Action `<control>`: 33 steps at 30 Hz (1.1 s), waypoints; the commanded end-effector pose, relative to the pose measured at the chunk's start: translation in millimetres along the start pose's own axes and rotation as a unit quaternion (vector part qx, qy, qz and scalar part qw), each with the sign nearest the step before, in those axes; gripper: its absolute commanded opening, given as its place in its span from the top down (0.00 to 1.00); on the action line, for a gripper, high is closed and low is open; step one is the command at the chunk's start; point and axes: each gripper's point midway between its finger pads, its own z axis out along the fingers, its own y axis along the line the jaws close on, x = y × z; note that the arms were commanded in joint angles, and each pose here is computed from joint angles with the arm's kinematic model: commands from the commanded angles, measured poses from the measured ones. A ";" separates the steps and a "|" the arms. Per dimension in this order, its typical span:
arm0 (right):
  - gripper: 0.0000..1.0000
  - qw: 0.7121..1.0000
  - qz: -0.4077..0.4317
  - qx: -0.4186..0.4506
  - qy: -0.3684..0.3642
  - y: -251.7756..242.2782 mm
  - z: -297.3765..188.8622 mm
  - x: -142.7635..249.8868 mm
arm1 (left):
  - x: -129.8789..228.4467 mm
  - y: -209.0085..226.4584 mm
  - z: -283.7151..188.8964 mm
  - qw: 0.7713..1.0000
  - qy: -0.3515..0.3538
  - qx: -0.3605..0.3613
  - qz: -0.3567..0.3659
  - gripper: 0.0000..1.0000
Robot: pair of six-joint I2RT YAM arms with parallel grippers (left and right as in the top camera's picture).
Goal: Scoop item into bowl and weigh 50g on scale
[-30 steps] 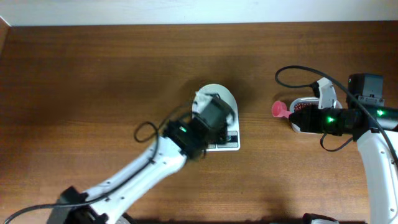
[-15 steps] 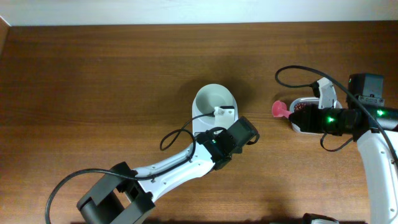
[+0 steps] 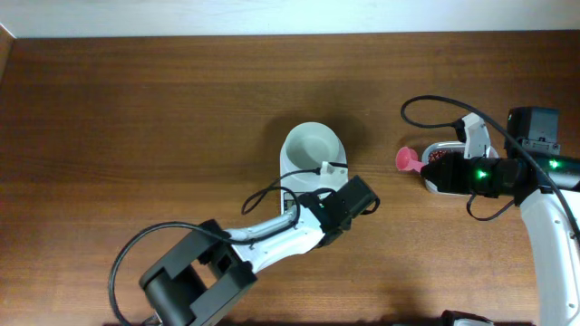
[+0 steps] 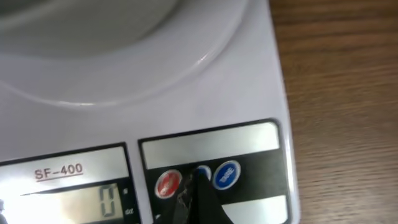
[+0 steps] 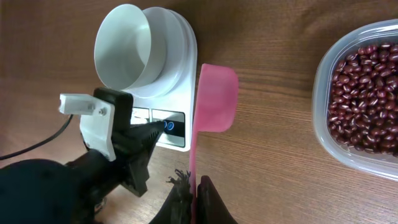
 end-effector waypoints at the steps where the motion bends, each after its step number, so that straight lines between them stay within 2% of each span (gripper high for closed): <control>1: 0.96 1.000 -0.005 0.005 -0.005 -0.5 -3.4 -1.3 | 5.9 2.9 5.0 1.000 0.005 -0.010 0.012 1.00; 5: 0.96 1.000 -0.005 0.005 -0.004 -0.5 -3.4 -1.2 | 9.2 7.4 10.9 1.000 0.007 -0.025 0.016 1.00; 12: 0.96 1.000 -0.005 0.005 -0.004 -0.5 -3.4 -1.1 | -13.6 3.1 -7.2 0.999 -0.029 -0.014 0.002 1.00; 33: 0.96 1.000 -0.005 0.005 -0.004 -0.5 -3.4 -1.1 | -6.5 11.4 -5.3 0.999 -0.019 -0.031 0.008 1.00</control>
